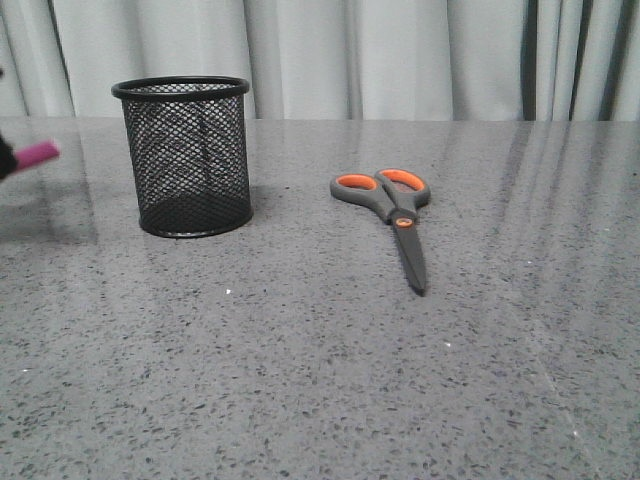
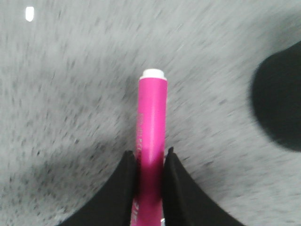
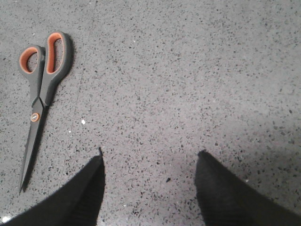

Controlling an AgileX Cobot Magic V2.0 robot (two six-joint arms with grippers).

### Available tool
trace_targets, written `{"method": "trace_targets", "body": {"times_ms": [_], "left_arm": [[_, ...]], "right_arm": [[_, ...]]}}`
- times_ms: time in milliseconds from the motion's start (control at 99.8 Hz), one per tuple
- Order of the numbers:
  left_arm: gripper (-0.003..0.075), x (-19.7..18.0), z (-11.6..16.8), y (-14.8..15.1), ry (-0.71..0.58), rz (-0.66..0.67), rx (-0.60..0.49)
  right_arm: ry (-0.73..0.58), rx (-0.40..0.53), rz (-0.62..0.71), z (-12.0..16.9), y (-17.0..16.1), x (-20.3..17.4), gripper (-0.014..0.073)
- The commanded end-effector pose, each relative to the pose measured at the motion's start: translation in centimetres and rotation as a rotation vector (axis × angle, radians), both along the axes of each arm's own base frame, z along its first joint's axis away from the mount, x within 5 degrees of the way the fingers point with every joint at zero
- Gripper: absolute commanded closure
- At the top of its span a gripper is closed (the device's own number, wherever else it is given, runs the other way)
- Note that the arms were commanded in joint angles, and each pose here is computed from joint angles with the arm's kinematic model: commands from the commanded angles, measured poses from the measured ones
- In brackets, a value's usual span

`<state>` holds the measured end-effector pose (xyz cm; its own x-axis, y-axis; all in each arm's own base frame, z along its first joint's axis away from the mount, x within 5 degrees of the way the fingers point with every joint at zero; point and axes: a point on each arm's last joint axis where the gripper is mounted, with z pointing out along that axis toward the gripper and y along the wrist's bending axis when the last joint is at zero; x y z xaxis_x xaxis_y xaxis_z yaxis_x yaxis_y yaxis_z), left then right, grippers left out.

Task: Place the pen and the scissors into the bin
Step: 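Lift the pink marker with the left gripper toward the mesh cup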

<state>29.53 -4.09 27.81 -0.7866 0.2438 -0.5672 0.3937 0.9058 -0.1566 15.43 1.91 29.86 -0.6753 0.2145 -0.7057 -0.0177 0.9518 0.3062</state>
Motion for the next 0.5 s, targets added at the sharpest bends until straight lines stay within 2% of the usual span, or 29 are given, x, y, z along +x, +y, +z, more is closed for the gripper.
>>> {"method": "trace_targets", "body": {"times_ms": [0,170,251,361,491], "left_arm": [[0.0742,-1.0,4.5,-0.8,-0.191,-0.024,-0.102],[0.0742,-2.8,8.8,-1.7,-0.421,-0.038,-0.235],[0.0742,-3.7,10.2,-2.8,-0.509,-0.087,-0.274],[0.0742,-4.3,11.0,-5.0,-0.569,-0.156,-0.335],[0.0742,-4.7,11.1,-7.9,-0.631,-0.227,-0.312]], "right_arm": [[-0.075,0.006,-0.017,1.4,-0.1,0.4,0.0213],[-0.071,0.006,-0.016,1.4,-0.1,0.4,0.0213],[-0.069,0.006,-0.015,1.4,-0.1,0.4,0.0213],[-0.069,0.006,-0.015,1.4,-0.1,0.4,0.0213],[-0.067,0.006,-0.014,1.3,-0.1,0.4,0.0213]]}}
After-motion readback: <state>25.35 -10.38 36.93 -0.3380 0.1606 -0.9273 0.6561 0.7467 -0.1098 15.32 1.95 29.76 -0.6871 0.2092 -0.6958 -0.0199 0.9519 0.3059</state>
